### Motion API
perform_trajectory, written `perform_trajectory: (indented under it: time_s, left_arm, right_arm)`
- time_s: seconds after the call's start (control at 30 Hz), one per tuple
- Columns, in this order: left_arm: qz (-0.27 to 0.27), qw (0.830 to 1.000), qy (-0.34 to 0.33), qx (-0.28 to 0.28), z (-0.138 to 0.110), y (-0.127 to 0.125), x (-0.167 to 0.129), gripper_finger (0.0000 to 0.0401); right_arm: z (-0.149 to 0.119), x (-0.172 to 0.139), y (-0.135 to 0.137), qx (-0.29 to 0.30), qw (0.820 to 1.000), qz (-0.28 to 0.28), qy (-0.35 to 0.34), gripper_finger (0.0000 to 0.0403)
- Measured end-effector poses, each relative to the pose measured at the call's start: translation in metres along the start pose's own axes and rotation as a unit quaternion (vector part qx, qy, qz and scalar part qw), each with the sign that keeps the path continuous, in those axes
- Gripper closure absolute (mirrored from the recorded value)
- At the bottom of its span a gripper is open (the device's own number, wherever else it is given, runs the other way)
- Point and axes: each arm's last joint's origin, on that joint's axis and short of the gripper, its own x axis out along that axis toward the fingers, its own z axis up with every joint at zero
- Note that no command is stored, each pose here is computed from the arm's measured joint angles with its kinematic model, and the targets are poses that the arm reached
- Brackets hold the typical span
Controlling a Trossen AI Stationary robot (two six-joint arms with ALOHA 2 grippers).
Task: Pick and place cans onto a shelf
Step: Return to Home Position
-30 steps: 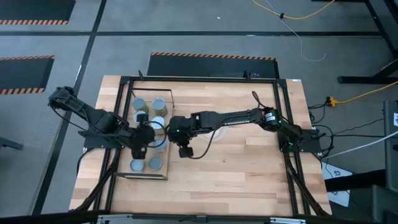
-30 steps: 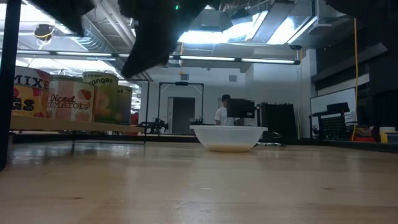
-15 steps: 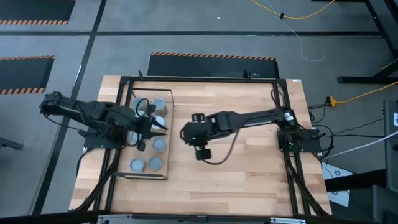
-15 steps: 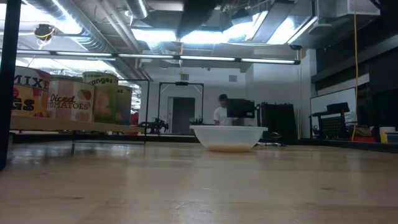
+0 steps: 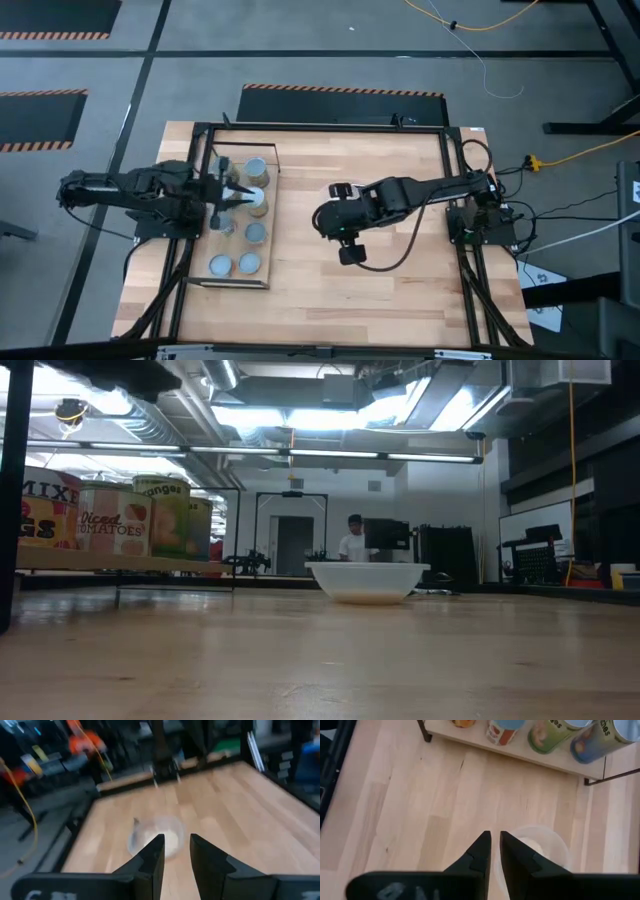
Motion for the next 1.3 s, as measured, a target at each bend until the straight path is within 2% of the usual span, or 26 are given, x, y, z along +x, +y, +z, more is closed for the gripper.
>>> perform_trajectory:
  time_s: [0.33, 0.57, 0.67, 0.87, 1.13, 1.3]
  left_arm:
    - [0.018, 0.997, -0.074, -0.025, -0.037, -0.008, -0.027, 0.0316]
    - [0.028, 0.992, -0.120, -0.030, -0.053, -0.012, -0.039, 0.0316]
    - [0.020, 0.992, -0.118, -0.033, -0.055, -0.012, -0.038, 0.0316]
    - [-0.028, 0.993, -0.114, -0.035, -0.063, -0.017, -0.032, 0.0316]
    - [-0.017, 0.984, -0.172, -0.044, -0.080, -0.022, -0.013, 0.0316]
    - [-0.016, 0.982, -0.182, -0.047, -0.089, -0.024, -0.006, 0.0316]
  right_arm:
    - [-0.002, -0.001, -0.001, -0.001, 1.000, 0.000, 0.005, 0.0357]
    - [-0.002, -0.001, 0.000, 0.000, 1.000, 0.000, 0.005, 0.0357]
    - [-0.002, -0.001, 0.000, -0.002, 1.000, 0.000, 0.007, 0.0357]
    - [-0.004, -0.001, 0.000, -0.003, 1.000, 0.001, 0.017, 0.0357]
    - [-0.004, -0.001, 0.000, -0.003, 1.000, 0.001, 0.018, 0.0357]
    - [-0.004, -0.001, 0.000, -0.002, 1.000, 0.001, 0.018, 0.0357]
